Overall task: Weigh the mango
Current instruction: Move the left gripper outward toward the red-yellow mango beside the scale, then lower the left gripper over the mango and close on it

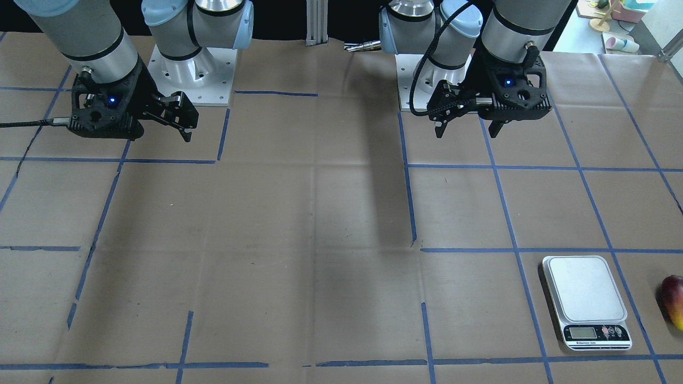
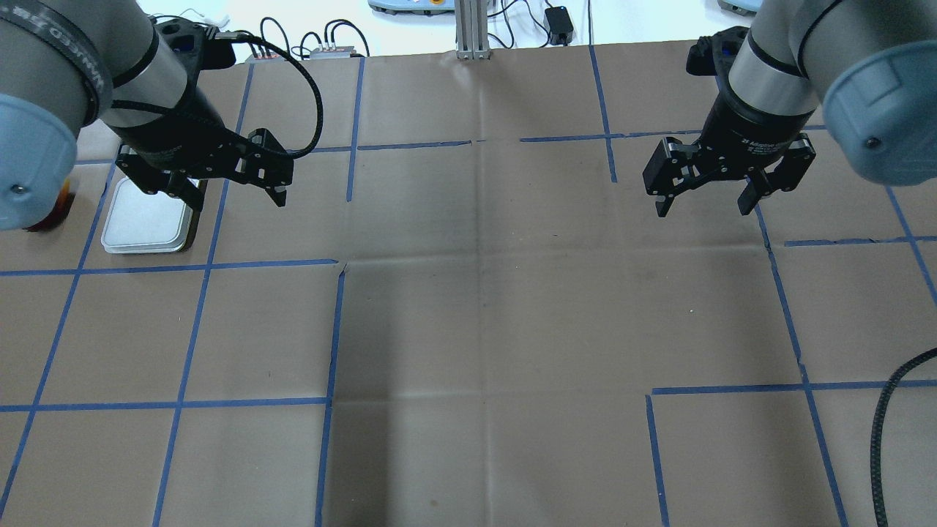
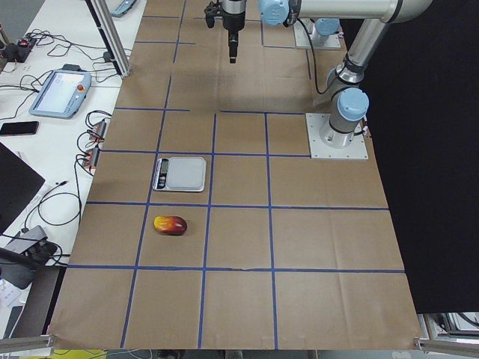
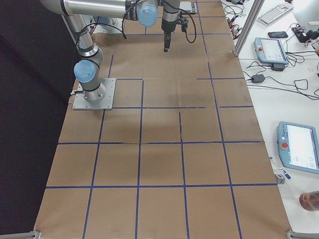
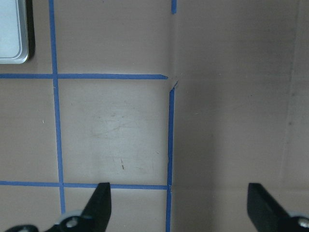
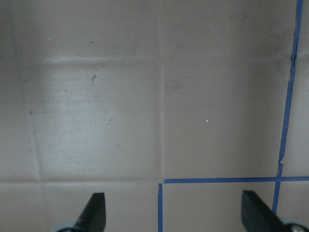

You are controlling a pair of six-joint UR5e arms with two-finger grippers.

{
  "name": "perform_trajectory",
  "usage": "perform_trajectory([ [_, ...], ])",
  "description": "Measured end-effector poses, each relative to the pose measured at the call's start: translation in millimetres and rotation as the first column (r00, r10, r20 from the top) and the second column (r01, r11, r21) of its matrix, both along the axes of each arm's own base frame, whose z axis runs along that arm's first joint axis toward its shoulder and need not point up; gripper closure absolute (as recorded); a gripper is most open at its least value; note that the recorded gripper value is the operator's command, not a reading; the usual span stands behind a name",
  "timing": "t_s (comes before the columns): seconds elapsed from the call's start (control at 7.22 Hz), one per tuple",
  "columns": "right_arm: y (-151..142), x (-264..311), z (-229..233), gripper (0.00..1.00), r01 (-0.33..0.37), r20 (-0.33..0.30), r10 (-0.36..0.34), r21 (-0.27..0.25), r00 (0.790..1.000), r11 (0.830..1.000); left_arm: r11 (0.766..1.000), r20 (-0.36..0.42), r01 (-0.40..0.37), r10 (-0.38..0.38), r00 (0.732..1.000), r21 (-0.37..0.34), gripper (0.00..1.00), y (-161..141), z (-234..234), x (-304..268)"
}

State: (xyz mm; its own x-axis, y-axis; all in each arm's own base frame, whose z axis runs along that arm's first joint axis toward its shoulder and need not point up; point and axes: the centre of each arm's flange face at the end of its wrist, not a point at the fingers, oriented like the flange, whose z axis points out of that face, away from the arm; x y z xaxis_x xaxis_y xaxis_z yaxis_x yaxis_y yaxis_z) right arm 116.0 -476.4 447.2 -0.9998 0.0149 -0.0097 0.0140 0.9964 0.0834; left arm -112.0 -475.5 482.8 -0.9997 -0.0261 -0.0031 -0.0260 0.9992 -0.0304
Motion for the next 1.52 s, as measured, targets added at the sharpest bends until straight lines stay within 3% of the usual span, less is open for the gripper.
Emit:
perform_trajectory([
  [0.42,0,0,0,0.0,0.0,0.0,0.0,0.0,1.0,1.0,0.999,-0.05,-0.026,0.024,0.998,-0.036,0.0,-33,-2,140],
  [0.83,0,0,0,0.0,0.0,0.0,0.0,0.0,1.0,1.0,0.996,-0.028,0.068,-0.07,0.997,-0.061,0.0,-81,-33,314],
  [1.52,0,0,0,0.0,0.0,0.0,0.0,0.0,1.0,1.0,0.983,0.014,0.164,-0.164,0.986,-0.08,0.0,-163,-100,507],
])
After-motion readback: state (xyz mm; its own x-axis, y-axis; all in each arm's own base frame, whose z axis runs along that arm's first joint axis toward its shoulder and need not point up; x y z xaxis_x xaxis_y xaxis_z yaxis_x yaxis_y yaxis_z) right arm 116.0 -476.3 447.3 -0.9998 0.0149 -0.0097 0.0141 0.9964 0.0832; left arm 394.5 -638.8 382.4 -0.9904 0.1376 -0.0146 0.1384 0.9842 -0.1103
